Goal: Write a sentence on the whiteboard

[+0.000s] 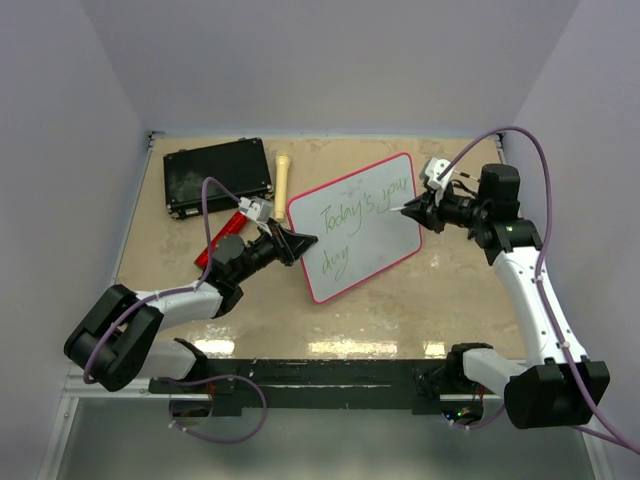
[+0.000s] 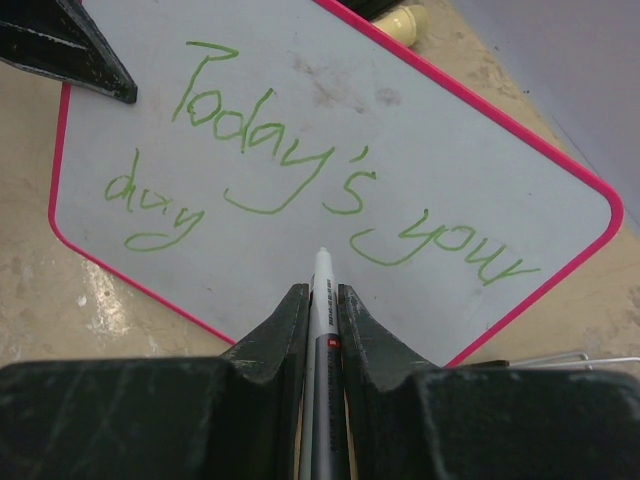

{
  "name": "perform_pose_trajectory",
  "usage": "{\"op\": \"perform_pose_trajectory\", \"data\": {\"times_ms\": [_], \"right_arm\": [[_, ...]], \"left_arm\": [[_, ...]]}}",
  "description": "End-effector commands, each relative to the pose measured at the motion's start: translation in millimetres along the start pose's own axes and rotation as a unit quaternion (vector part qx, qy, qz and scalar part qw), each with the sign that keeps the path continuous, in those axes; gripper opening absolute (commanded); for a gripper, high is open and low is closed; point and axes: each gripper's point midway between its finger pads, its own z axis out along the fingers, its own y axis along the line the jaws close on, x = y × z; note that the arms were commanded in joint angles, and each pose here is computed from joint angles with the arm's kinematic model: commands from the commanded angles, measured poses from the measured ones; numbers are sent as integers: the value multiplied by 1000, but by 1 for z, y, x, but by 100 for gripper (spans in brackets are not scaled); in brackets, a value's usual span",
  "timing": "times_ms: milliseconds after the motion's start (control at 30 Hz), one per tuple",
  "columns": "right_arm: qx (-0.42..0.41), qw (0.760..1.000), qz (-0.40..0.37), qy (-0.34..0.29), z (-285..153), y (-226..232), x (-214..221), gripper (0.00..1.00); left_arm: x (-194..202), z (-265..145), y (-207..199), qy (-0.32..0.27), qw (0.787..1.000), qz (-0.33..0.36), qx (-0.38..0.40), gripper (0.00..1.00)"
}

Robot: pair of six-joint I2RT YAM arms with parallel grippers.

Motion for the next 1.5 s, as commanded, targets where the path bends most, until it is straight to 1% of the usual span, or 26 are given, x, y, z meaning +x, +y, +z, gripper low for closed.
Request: {"op": "perform_pose_trajectory", "data": {"times_ms": [0, 500, 1033, 1467], "right_arm": [[-2, 1000, -9, -25, -7, 1, -18, 0], [-13, 1000, -5, -23, -3, 3, -9, 0], [-17, 1000, 3, -21, -2, 3, -3, 0], [-37, 999, 11, -17, 2, 8, 4, 0]], "left_arm": [[5, -1, 0, 24, 999, 36, 12, 0], [11, -3, 3, 34, 999, 20, 8, 0], [13, -3, 2, 39, 999, 22, 11, 0], [13, -3, -2, 42, 999, 24, 22, 0]]}}
